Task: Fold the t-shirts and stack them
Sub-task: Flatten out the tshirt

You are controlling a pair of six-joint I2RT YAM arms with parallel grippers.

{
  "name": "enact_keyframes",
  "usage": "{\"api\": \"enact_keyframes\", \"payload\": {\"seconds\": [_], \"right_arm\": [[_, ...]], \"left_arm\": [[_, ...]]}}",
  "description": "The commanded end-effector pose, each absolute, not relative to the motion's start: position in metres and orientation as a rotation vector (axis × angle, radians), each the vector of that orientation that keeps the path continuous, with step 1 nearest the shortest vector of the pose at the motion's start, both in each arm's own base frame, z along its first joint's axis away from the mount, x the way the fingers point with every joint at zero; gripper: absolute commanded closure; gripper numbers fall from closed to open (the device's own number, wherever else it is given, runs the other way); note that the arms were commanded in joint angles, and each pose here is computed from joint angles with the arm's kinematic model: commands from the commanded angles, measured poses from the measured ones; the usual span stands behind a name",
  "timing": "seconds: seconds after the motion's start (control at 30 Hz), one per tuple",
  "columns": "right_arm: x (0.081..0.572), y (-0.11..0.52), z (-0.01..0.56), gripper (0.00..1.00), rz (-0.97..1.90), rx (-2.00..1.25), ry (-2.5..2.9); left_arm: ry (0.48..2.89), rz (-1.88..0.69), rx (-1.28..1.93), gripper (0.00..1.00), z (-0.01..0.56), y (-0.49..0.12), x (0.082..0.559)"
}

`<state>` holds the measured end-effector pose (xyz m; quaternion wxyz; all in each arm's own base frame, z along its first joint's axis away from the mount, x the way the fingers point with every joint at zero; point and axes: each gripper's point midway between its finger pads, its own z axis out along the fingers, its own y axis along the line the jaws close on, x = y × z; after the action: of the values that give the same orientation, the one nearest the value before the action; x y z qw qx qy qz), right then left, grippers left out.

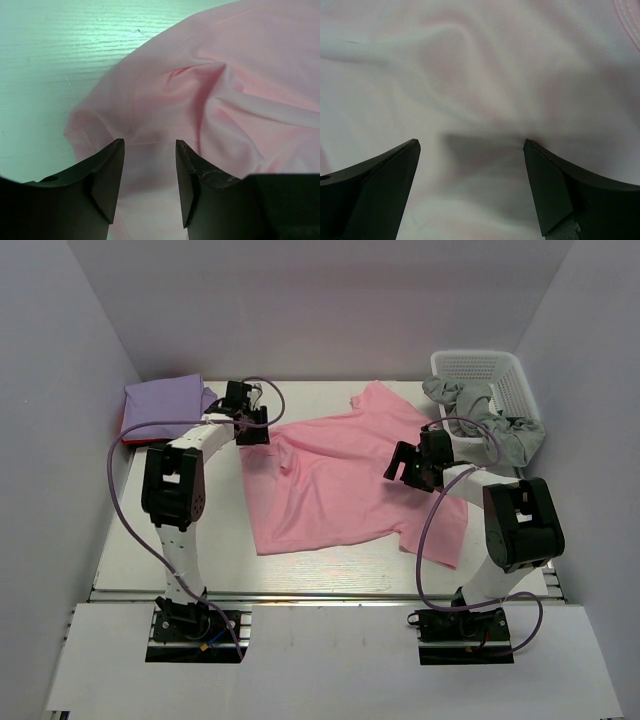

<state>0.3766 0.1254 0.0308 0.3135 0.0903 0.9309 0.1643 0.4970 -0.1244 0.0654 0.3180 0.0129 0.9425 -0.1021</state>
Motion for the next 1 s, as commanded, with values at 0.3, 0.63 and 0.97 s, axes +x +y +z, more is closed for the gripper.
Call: {"api": "enact_keyframes", "payload": {"seconds": [0.3,0.63,0.97], "right_arm": [[0.356,0.115,0.010,0.10,0.418,0.233,2.547],[0.357,0.111,0.009,0.10,0.422,0.245,2.544],[0.351,0.100,0.000,0.10,0.389,0.319,2.584]], "left_arm": [[2.531,-0.169,0.015,0.42,0.047,-0.115,0.518],[2.486,-0.188,0.044,1.00,0.065,-0.120,0.533],[2.361,-0.122,0.163,1.00,0.121,-0.088,0.547]]}}
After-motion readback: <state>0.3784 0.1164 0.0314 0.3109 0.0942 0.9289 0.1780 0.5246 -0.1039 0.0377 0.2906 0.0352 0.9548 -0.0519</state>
